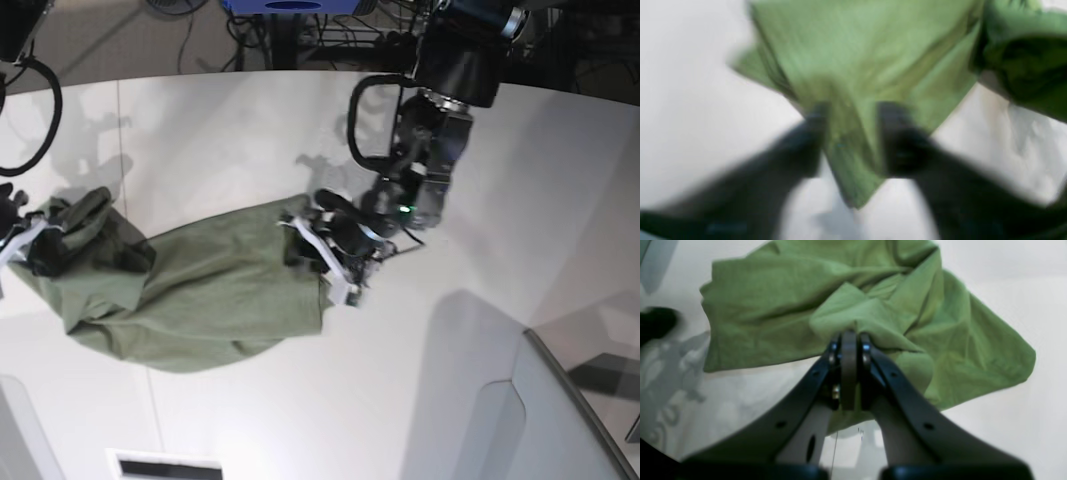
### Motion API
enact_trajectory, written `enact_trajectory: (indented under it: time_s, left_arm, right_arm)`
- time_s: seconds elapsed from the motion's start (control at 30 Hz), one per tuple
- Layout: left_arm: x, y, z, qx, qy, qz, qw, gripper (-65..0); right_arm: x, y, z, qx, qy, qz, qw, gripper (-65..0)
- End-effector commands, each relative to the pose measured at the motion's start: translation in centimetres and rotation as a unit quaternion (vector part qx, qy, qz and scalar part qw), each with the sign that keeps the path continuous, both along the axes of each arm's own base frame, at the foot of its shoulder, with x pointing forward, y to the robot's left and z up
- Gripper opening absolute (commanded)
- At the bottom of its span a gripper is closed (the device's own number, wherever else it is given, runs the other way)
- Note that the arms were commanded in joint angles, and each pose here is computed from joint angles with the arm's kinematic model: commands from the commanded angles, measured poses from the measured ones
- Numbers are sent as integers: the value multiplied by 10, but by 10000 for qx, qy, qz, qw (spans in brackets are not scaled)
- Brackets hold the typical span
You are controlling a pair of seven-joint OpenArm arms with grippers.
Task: Layout the t-shirt on the table in an organized manner, then fold the t-shirt properly
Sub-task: 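Pull the shirt ends apart with both grippers to stretch it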
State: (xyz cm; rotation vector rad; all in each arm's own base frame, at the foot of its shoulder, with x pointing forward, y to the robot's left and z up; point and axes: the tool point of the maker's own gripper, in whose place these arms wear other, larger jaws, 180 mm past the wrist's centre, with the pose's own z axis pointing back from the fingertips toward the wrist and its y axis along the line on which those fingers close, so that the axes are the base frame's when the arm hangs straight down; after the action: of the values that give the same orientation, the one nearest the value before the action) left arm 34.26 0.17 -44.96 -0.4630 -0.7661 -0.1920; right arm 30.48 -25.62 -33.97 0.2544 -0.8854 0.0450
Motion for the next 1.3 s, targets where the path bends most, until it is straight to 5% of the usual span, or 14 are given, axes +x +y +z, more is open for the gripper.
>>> enact_trajectory:
  time_s: [0.0,0.07,0.13,0.4,0.5,0.7,0.8,1.03,1.27]
  left_arm:
    - [13,-8,5,-11,-195,21,9998,-255]
    - [7,-23,-11,97,-212,-138,9996,-112]
    - [1,-32,-21,144,-248,-296,9992,-56]
    - [-18,-54,-36,168,-108,-589,9981,-66]
    - [-19,-53,-37,188,-86,-587,9981,-140]
    - [-20,-43,-35,176,-125,-487,9986,-523]
    - [-13,-27,-27,421,-191,-97,9989,-643]
    - [15,16,9,654,-467,376,9961,-650]
    - [41,103,80,585,-1221,1355,9815,-650]
  right_arm:
    - [8,-4,17,-51,-305,35,9995,-650]
    - [5,-4,15,-58,-259,36,9996,-650]
    - [4,-2,15,-86,-275,121,9995,-650]
    - [1,5,14,-189,-309,496,9981,-650]
    - [1,5,14,-187,-316,495,9981,-650]
    - [2,5,14,-182,-325,491,9981,-650]
    - [2,5,14,-182,-325,491,9981,-650]
    - [3,6,15,-185,-331,500,9980,-650]
    - [7,7,21,-217,-417,544,9974,-650]
